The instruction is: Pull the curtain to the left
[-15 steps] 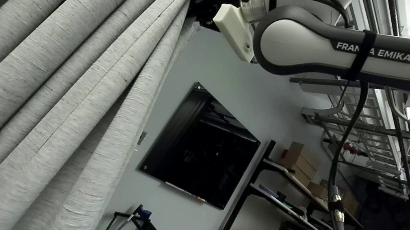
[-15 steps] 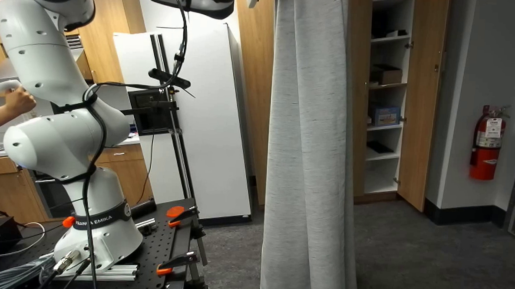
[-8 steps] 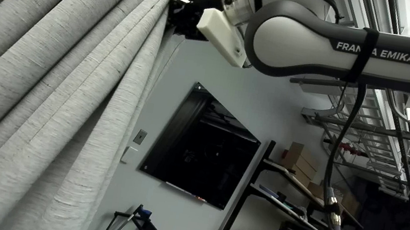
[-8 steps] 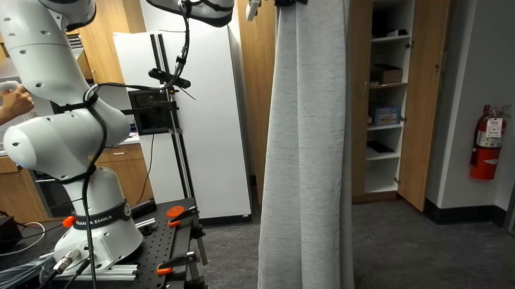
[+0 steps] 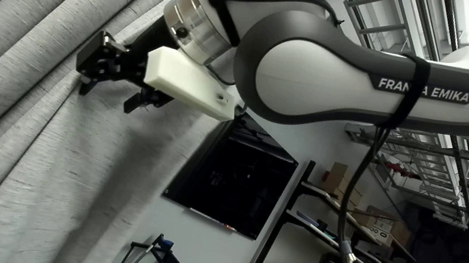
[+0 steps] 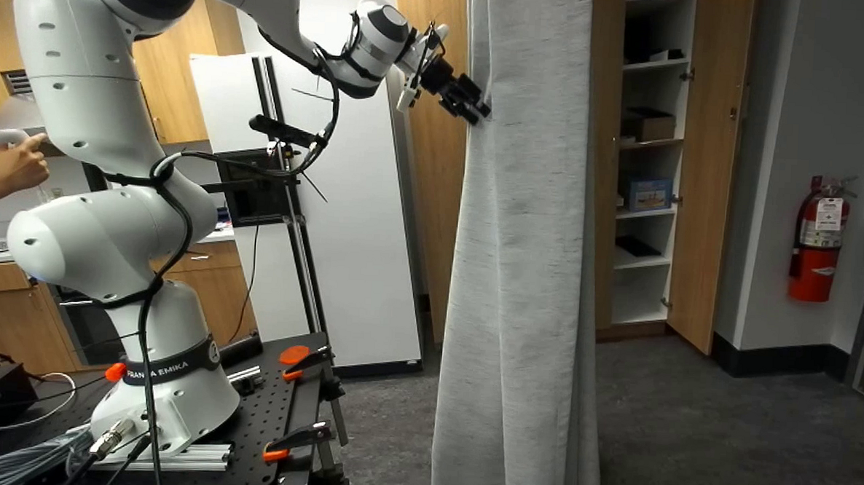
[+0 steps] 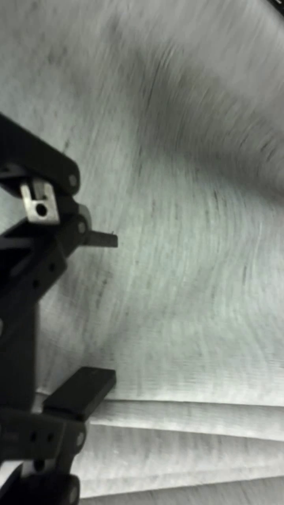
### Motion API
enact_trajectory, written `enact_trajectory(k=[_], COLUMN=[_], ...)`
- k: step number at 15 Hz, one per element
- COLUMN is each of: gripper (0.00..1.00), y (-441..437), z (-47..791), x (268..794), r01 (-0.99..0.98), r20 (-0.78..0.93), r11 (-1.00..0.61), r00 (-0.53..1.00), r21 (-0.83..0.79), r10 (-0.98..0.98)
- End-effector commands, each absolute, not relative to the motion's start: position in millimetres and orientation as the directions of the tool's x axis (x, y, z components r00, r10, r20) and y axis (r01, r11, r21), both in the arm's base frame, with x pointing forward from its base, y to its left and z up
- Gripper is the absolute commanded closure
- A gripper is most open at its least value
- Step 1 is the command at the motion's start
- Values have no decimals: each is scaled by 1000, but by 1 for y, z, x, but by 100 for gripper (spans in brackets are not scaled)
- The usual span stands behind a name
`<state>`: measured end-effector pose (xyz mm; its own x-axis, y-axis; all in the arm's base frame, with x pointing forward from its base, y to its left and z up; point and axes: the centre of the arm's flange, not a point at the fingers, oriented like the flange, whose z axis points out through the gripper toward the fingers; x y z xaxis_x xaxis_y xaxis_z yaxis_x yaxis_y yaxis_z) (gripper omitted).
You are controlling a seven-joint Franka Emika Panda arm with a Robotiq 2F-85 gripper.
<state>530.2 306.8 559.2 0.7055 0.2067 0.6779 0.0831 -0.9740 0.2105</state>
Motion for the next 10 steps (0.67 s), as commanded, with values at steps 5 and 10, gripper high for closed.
enact_trajectory(k=[5,10], gripper=[0,0], y=[323,322], z=[513,511], x=[532,536], r01=[117,120], r20=[541,534], r11=[-964,-966], r00=[808,814], r21=[240,228], r10=[233,227])
